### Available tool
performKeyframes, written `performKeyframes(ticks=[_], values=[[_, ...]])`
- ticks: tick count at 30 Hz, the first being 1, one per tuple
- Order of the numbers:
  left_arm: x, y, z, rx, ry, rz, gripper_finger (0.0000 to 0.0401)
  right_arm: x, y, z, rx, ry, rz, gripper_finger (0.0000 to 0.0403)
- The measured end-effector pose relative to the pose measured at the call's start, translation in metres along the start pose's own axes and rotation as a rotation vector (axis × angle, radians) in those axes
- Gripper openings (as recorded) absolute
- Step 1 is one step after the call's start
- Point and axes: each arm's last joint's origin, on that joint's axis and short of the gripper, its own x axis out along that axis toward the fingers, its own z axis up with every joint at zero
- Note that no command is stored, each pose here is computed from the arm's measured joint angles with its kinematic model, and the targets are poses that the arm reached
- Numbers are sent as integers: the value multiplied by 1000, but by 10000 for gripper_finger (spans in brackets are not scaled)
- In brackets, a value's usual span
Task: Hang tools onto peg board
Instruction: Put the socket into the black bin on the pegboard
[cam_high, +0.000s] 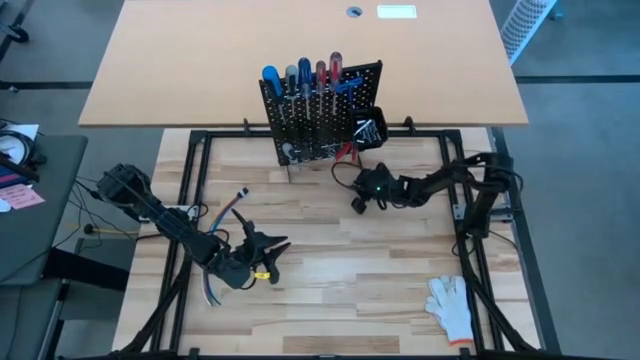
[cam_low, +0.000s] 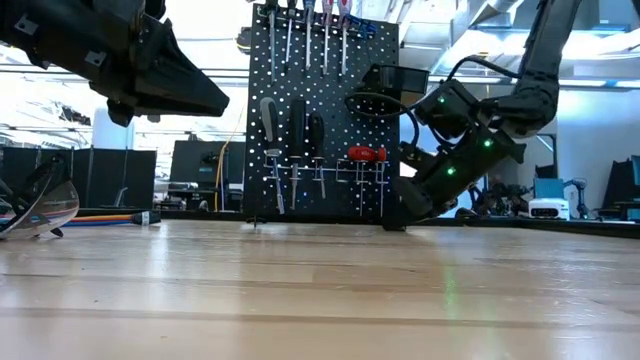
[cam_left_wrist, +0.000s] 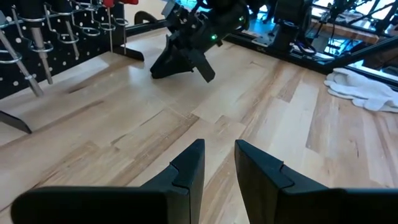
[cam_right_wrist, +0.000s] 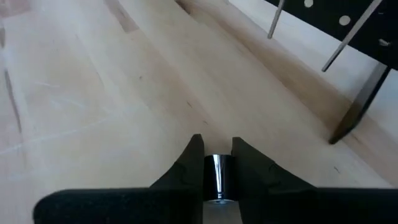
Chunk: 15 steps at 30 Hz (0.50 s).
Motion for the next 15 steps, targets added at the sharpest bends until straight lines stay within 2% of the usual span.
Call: performKeyframes(ticks=[4,8,11,15], values=[[0,0,0,0,8,-10,82,-24,19,5,-39,4,52,53],[0,0,0,0,8,-12,82,-61,43,14,-77,-12,170,53],[0,-1,0,-4,6,-14,82,-97,59,30,-73,-134,252,53],[0,-1,0,-6,5,-14,82,-147,76,64,-69,-345,264,53]])
